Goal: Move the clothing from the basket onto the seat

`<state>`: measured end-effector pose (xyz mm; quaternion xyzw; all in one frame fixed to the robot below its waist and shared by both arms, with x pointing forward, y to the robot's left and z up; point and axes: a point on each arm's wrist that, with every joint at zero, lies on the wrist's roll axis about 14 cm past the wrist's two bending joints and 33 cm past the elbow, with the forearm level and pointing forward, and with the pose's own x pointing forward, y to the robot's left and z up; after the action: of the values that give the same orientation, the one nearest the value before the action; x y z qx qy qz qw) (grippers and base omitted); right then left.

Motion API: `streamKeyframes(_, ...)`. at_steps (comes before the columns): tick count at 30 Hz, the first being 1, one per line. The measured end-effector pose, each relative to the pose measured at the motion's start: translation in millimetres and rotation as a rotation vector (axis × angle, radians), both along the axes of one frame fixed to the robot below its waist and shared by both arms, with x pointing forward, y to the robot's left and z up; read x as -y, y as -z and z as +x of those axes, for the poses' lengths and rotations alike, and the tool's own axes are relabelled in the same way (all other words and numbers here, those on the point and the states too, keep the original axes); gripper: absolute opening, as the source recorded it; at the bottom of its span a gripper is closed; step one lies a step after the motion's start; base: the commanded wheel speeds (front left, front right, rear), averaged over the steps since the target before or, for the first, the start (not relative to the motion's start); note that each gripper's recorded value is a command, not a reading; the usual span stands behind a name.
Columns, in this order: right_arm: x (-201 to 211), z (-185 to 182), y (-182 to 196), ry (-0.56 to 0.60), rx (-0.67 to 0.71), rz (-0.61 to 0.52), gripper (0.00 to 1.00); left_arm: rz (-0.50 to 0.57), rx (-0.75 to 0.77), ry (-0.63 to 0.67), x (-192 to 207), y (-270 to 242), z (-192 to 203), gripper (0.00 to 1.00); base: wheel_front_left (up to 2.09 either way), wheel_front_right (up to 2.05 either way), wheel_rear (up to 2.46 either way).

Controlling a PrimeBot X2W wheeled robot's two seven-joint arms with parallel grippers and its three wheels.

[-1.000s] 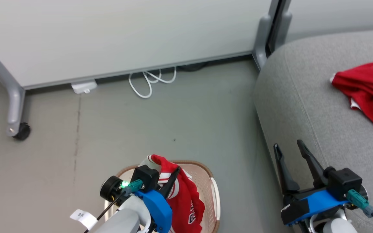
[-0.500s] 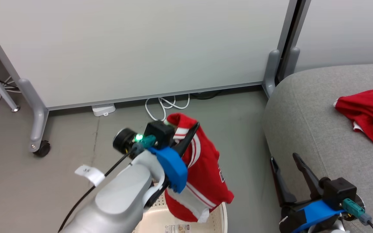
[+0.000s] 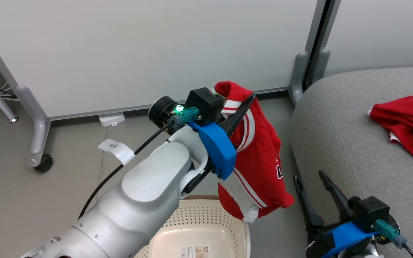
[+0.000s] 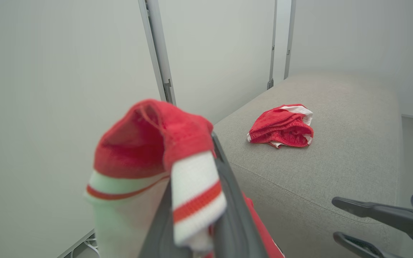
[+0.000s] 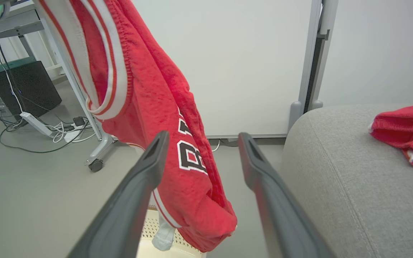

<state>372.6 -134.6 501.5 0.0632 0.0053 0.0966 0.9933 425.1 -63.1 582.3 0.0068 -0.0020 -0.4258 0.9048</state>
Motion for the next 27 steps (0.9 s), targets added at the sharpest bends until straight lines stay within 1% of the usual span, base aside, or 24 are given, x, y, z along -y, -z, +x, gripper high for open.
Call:
streamKeyframes(7, 0, 0, 2, -0.002, -0.01, -0.005, 1.0, -0.001, -0.019, 0.022, 8, 1, -2, 0.0, 0.0, 0.0, 0.0)
streamKeyframes(11, -7, 4, 0, -0.022, -0.009, -0.012, 1.0, 0.0, -0.035, 0.03, 10, 7, -3, 0.0, 0.0, 0.0, 0.0)
streamKeyframes(17, -29, 24, -1, -0.098, -0.044, -0.075, 1.0, -0.001, -0.046, 0.04, 13, 12, 0, 0.0, 0.0, 0.0, 0.0)
streamKeyframes(24, -45, 46, 7, -0.153, -0.104, -0.131, 1.0, -0.005, -0.053, 0.046, 15, 15, 0, 0.0, 0.0, 0.0, 0.0)
streamKeyframes(27, -50, 53, 12, -0.172, -0.132, -0.13, 1.0, -0.008, -0.048, 0.048, 15, 13, 0, 0.0, 0.0, 0.0, 0.0)
